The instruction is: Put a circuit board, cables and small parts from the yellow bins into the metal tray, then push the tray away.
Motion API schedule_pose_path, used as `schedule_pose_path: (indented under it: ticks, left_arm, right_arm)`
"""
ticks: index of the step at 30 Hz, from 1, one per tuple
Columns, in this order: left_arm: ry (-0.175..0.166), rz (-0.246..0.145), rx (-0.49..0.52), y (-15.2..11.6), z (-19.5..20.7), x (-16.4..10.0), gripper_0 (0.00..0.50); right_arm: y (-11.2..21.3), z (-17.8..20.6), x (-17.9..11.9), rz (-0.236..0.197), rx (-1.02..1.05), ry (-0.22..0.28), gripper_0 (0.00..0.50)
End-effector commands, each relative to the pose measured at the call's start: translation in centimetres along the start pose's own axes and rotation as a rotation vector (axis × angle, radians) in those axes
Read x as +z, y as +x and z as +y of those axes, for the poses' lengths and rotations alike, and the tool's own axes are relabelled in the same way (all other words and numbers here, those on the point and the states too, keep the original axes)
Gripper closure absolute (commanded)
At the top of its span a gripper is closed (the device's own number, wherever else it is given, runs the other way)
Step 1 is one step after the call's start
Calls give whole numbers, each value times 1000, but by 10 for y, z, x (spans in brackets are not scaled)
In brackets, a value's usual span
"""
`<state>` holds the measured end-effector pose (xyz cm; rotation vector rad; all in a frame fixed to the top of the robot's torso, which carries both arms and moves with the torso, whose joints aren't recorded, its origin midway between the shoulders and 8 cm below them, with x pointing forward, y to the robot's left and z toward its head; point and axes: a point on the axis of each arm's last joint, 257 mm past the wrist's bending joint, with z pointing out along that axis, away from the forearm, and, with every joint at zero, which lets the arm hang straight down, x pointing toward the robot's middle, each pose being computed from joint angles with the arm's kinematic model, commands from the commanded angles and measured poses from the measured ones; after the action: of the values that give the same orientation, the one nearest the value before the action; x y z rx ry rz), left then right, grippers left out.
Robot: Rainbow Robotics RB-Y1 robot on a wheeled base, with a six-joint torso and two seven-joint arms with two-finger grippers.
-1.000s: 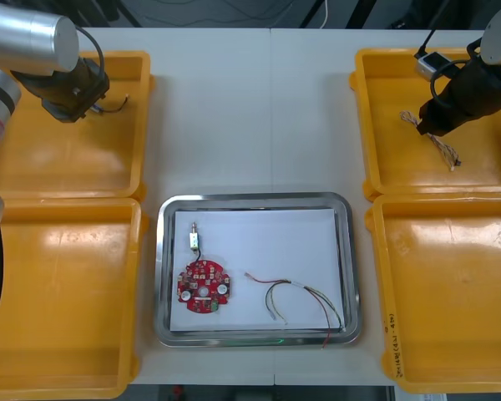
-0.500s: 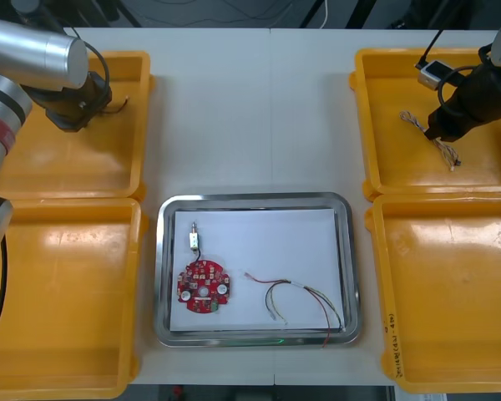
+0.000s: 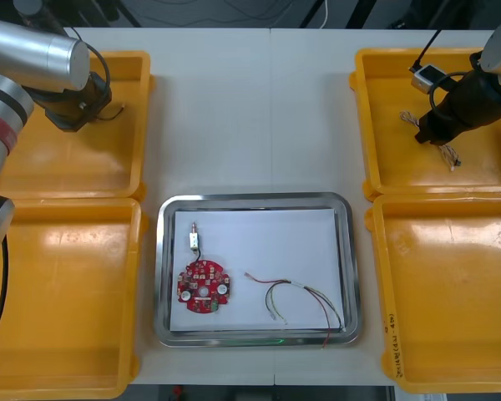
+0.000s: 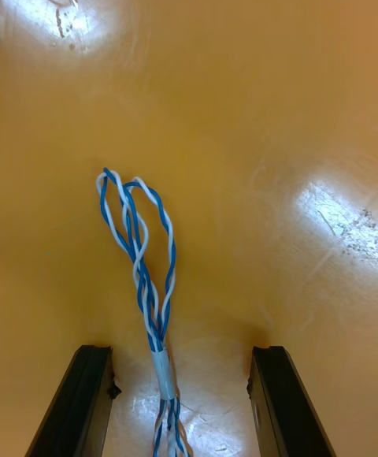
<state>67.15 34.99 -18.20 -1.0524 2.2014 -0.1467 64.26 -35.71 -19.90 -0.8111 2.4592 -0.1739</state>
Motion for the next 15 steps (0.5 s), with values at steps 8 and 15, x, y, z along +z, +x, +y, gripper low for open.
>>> schedule_pose_path:
  ticks: [8,15]
  left_arm:
    - [10,-7,127,-15,-22,-25,500]
    - [-73,62,198,-24,7,-49,500]
  right_arm:
    - [-34,-4,-11,-65,-9,26,0]
    - [-29,-3,-6,-64,-9,26,0]
